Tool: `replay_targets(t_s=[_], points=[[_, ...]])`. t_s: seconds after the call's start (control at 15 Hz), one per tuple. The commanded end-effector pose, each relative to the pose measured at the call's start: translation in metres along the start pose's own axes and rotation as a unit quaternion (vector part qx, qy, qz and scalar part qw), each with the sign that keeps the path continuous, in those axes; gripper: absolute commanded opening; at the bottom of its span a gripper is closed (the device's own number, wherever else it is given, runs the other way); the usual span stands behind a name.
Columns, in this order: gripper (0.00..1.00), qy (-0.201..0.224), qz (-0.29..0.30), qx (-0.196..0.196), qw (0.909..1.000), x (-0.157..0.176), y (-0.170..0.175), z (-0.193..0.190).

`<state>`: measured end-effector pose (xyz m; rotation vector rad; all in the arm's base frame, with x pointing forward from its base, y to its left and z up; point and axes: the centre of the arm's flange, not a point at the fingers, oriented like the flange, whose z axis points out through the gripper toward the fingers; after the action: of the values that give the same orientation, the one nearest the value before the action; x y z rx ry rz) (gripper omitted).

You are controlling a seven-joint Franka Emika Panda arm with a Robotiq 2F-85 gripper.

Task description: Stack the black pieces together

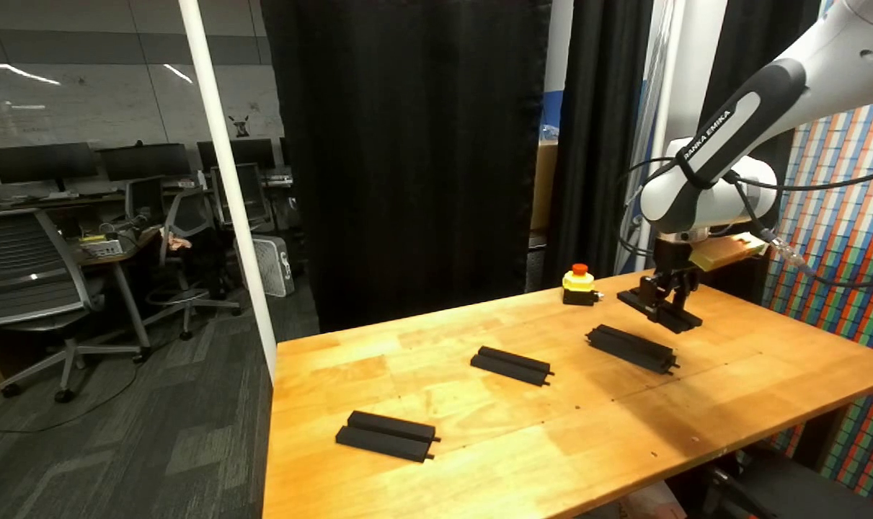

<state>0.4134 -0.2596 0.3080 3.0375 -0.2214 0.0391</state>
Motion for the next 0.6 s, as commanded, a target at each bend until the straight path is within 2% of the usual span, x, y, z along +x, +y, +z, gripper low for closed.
replay_targets(t_s=[0.0, 0.2, 0.53], points=[[0.47, -0.01, -0.081, 0.007, 0.9966, 0.027, 0.015, 0.01], [0.47, -0.013, -0.127, 0.01, 0.9918, 0.036, 0.017, 0.022], [0.47, -0.014, -0.168, 0.02, 0.9855, 0.048, 0.013, 0.04]])
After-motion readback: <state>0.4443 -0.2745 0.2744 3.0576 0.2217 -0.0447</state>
